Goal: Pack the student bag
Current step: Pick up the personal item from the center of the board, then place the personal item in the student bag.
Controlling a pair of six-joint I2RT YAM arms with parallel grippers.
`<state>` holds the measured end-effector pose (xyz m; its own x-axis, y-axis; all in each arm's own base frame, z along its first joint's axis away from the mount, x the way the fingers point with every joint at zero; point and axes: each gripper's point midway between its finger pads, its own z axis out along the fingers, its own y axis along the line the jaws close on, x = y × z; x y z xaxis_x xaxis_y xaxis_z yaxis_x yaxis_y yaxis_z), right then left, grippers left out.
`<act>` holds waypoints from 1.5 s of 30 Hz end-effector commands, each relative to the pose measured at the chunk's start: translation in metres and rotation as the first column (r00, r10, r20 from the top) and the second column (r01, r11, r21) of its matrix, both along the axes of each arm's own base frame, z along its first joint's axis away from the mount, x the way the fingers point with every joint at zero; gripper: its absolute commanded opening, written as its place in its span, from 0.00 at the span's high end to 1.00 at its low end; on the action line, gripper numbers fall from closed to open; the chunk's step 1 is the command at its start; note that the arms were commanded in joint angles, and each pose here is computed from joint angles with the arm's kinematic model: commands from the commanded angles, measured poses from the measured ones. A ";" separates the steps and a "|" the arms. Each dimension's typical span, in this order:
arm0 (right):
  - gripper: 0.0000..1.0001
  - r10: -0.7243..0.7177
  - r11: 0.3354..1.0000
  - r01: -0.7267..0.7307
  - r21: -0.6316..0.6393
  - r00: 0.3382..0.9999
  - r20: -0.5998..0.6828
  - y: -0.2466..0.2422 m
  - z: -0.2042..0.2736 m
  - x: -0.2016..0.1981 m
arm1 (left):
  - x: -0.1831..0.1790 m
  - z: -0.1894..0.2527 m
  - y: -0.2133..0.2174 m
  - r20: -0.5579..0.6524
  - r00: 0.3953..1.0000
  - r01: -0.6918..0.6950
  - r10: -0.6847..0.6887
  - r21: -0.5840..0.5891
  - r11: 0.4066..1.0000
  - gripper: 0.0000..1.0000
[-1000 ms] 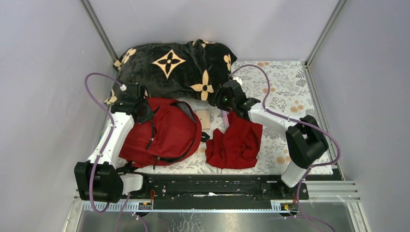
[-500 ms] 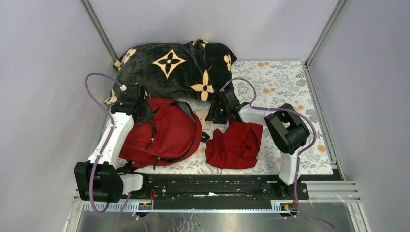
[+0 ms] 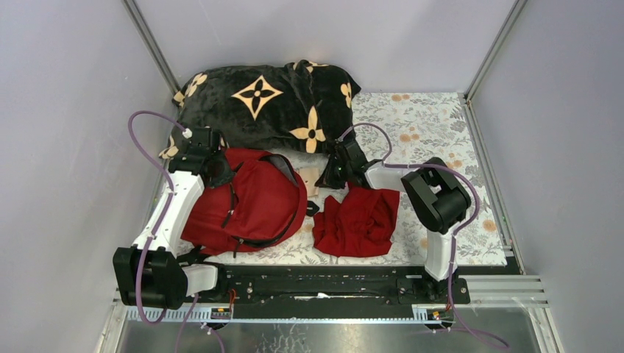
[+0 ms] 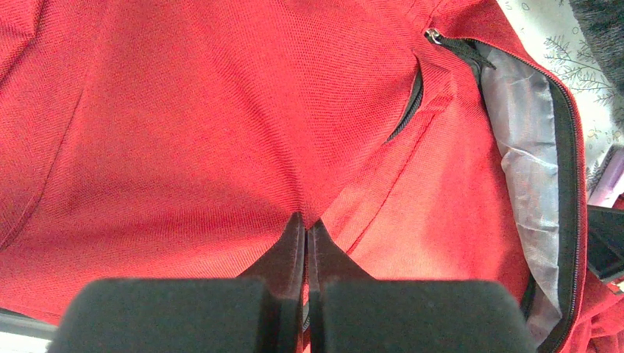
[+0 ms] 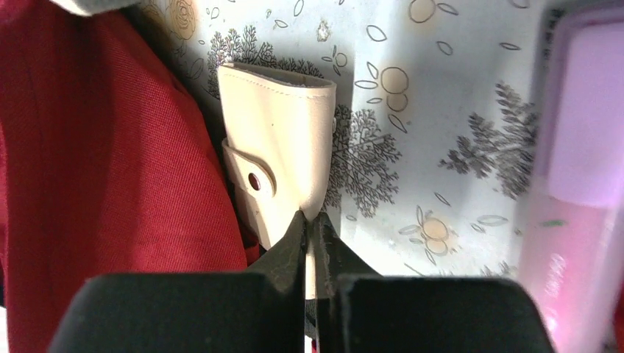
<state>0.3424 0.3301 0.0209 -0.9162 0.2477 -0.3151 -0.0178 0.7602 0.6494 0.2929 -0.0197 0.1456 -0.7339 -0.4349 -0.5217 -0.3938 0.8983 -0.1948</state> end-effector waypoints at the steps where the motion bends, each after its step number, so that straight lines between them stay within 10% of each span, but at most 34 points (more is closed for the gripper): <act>1: 1.00 -0.049 0.998 0.053 -0.027 0.989 0.137 -0.020 0.049 0.016 | 0.012 0.016 0.002 0.087 0.996 -0.001 0.001 -0.004 1.000 1.00; 14: 1.00 0.033 0.980 -0.106 0.166 0.919 0.392 0.000 0.191 -0.006 | 0.015 0.020 0.006 0.116 0.993 -0.022 0.021 0.011 1.000 1.00; 29: 1.00 0.405 0.723 -0.477 0.500 0.879 0.252 0.182 0.185 -0.080 | 0.019 0.032 0.001 0.147 0.989 0.003 -0.001 -0.016 1.000 1.00; 45: 1.00 0.273 0.866 -0.300 0.399 0.954 0.123 0.202 0.124 -0.026 | 0.016 0.044 -0.005 0.182 0.983 0.039 -0.032 -0.036 0.999 1.00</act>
